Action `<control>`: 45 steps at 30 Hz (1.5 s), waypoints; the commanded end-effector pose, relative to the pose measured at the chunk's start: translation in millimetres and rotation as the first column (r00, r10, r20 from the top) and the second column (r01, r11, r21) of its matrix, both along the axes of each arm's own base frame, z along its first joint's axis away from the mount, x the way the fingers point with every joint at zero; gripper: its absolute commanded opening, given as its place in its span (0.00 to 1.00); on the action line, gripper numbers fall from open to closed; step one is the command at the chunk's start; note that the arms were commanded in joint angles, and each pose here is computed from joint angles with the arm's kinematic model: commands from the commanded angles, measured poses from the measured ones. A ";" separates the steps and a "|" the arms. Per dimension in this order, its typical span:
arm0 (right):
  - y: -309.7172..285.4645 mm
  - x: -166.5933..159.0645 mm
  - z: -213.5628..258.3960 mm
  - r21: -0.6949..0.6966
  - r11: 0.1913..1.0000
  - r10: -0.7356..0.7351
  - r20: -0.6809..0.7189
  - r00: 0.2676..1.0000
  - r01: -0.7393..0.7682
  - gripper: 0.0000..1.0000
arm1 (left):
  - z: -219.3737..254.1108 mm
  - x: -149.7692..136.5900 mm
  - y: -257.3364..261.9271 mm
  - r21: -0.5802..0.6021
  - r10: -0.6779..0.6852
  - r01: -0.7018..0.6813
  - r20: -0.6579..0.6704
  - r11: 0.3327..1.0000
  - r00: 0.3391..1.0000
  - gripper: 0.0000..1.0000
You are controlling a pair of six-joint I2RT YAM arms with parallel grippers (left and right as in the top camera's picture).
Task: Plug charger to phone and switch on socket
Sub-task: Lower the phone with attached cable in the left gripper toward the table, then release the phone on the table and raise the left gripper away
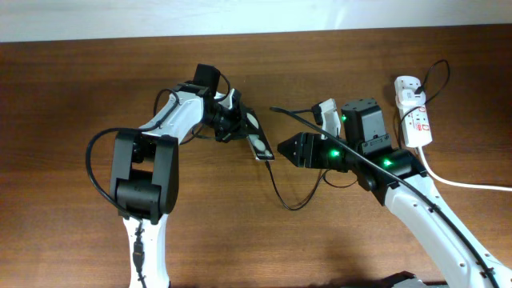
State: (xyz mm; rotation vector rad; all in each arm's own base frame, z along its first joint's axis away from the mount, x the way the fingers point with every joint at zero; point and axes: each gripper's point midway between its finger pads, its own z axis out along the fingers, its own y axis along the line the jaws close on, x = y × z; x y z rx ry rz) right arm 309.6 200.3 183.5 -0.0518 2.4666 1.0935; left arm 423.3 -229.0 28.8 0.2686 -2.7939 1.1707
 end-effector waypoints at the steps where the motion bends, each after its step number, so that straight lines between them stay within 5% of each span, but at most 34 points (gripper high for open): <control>1: -2.6 5.1 4.1 -0.009 1.000 -0.006 0.026 1.000 0.006 0.57 | 1.0 -2.8 -2.8 -0.022 0.001 -0.001 -0.019 1.000 1.000 0.05; 29: -2.6 5.2 4.1 -0.009 1.000 -0.006 0.027 1.000 0.006 0.57 | -1.2 -1.8 -0.7 -0.004 0.005 -0.005 -0.014 1.000 1.000 0.17; 45: -2.5 5.1 4.1 -0.009 1.000 -0.006 0.026 1.000 0.006 0.57 | -6.6 -0.2 4.8 0.040 0.020 -0.019 -0.013 0.999 1.000 0.40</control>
